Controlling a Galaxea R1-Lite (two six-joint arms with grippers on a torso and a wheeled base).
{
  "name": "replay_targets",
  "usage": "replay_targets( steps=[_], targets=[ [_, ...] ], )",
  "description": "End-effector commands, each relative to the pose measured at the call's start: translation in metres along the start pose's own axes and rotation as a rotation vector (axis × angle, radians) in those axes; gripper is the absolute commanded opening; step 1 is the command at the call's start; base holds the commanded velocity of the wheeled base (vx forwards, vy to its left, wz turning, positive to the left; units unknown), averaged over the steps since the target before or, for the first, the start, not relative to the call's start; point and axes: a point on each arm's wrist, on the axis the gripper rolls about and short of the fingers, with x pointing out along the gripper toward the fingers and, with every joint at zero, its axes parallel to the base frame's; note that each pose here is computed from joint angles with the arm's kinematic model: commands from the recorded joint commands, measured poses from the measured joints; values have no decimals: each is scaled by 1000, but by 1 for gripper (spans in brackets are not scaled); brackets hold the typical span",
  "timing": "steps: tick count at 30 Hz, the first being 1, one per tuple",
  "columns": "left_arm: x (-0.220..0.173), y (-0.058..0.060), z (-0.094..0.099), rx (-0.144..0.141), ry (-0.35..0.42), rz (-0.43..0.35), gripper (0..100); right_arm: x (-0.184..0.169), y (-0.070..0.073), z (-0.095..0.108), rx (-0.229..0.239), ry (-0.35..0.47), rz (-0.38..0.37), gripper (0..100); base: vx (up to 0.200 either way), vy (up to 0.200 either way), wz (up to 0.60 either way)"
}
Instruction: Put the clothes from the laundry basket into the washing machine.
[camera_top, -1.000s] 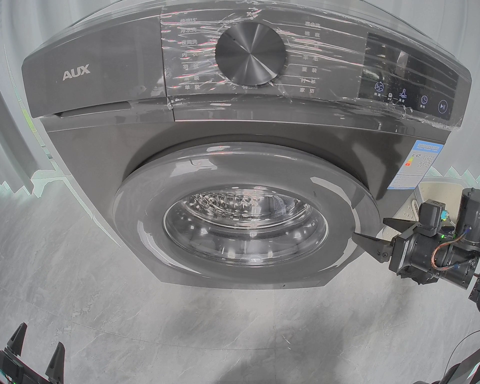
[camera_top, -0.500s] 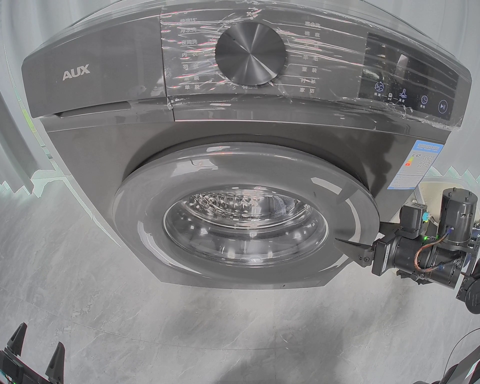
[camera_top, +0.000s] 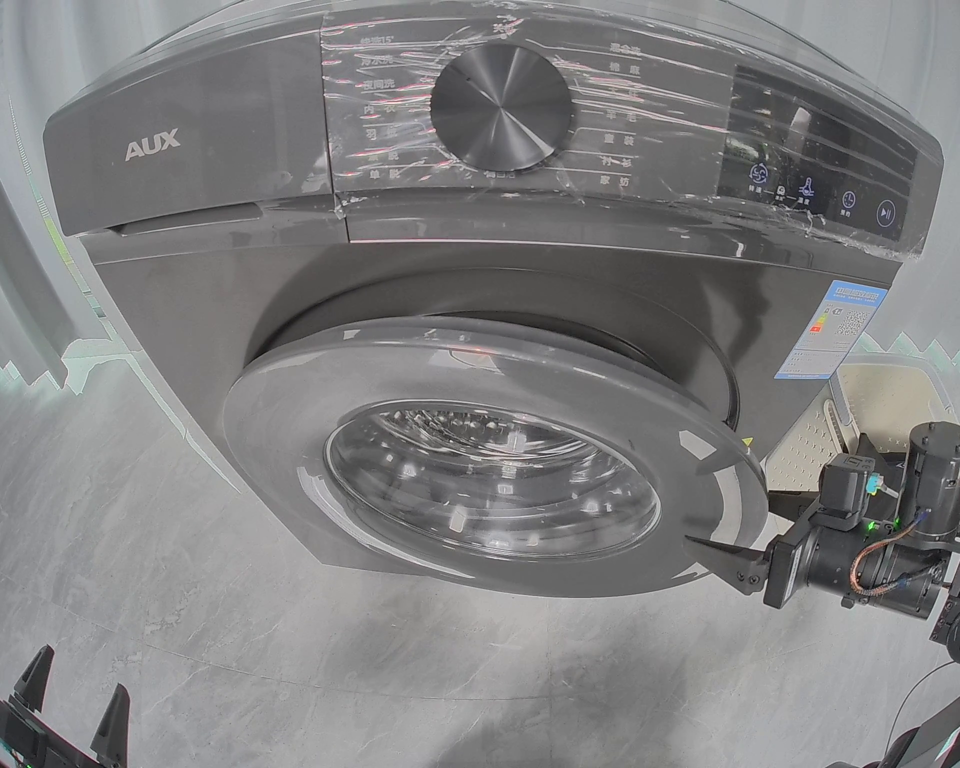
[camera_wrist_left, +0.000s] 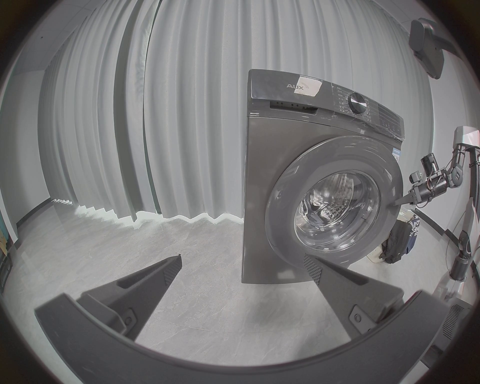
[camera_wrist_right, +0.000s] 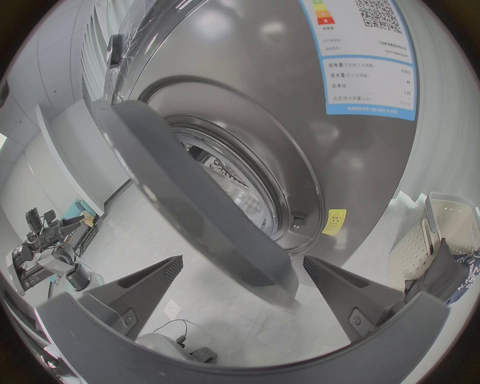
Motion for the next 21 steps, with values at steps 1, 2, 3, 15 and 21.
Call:
replay_targets(
  steps=[1,2,3,15,21],
  targets=[
    [0,0,-5,0,-2,-2,100,-2,-5,8,7,-36,-26,100,0,0,0],
    [0,0,-5,0,-2,1,100,-1,-6,8,8,-35,-28,100,-200,0,0],
    [0,0,-5,0,-2,0,100,-1,-8,9,18,-39,-38,100,-200,0,0],
    [0,0,-5,-2,-2,-2,100,-3,10,-9,59,-19,56,100,-83,0,0],
    [0,0,-5,-2,-2,0,100,-3,13,-18,52,-1,81,100,0,0,0]
  ],
)
